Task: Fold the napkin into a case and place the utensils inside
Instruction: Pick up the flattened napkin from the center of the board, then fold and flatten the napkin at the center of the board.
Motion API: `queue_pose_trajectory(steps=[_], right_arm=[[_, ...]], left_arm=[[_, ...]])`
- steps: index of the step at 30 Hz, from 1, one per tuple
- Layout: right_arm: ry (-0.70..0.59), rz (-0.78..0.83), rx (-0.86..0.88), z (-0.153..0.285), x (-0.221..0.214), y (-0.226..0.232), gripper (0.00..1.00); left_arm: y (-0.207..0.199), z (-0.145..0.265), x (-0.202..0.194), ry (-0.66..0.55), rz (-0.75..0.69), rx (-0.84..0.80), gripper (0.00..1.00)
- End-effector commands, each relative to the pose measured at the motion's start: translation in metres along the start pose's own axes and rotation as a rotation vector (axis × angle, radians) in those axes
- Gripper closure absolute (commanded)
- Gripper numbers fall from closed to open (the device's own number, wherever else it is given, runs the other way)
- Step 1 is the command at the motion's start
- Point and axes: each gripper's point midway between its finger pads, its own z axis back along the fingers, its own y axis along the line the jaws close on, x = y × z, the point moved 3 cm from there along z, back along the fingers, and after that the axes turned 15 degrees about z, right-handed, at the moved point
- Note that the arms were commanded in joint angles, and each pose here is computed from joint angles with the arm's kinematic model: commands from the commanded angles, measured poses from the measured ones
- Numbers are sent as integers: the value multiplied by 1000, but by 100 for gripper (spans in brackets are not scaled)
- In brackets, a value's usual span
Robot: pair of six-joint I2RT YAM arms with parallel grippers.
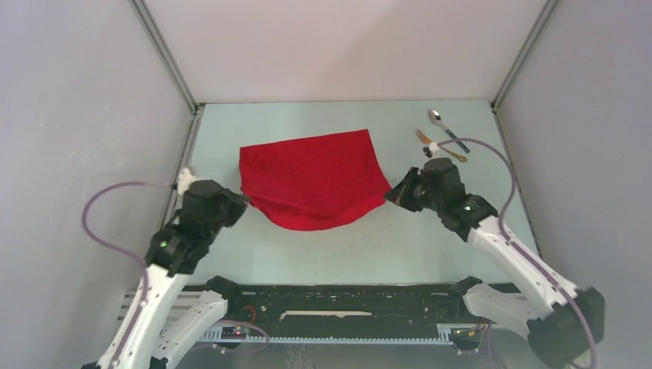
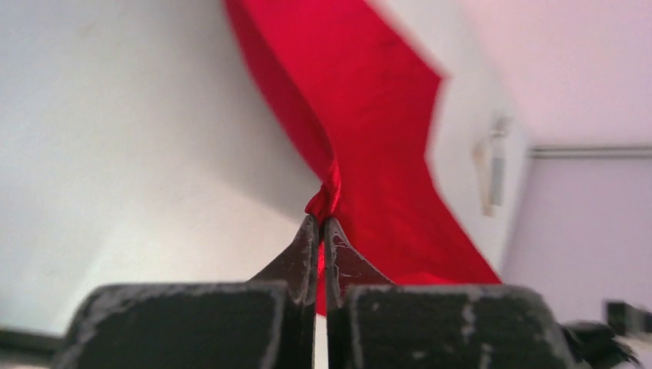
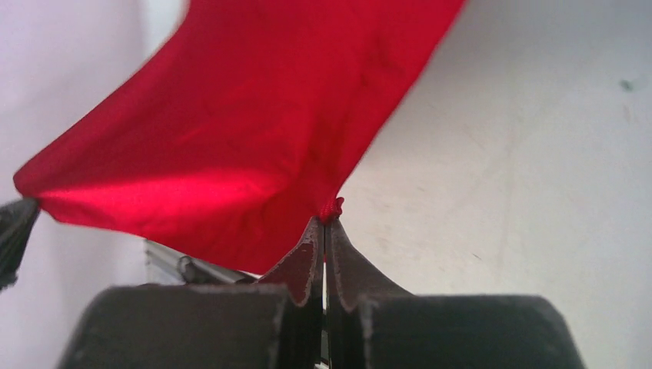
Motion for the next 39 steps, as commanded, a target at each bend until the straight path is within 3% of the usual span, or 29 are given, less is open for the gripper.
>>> queue_pose_trajectory(steps=[1, 6, 10, 12, 15, 19, 24, 33, 39], right_arm=[[-296, 207, 297, 71, 62, 68, 100], [-548, 350, 486, 172, 93, 124, 100], [-676, 377, 555, 231, 107, 146, 100], [-722, 369, 567, 249, 113, 151, 100], [-770, 301, 542, 258, 125, 150, 100], [-753, 188, 290, 222, 150, 128, 100], [-583, 103, 52, 128, 178, 75, 100], [-354, 53, -48, -30, 200, -6, 100], [-218, 37, -41, -118, 200, -47, 100]], left_arm=[[-84, 78, 33, -30, -111, -399, 100], [-135, 168, 57, -38, -134, -675, 100], [-158, 226, 72, -56, -133, -838, 100], [-164, 241, 81, -87, -134, -875, 100], [-169, 232, 89, -135, -126, -825, 100], [-175, 171, 87, -153, -135, -618, 100], [-172, 71, 85, -208, -205, -307, 100], [-130, -117, 70, -193, -263, 148, 100], [-116, -210, 60, -130, -295, 238, 100]])
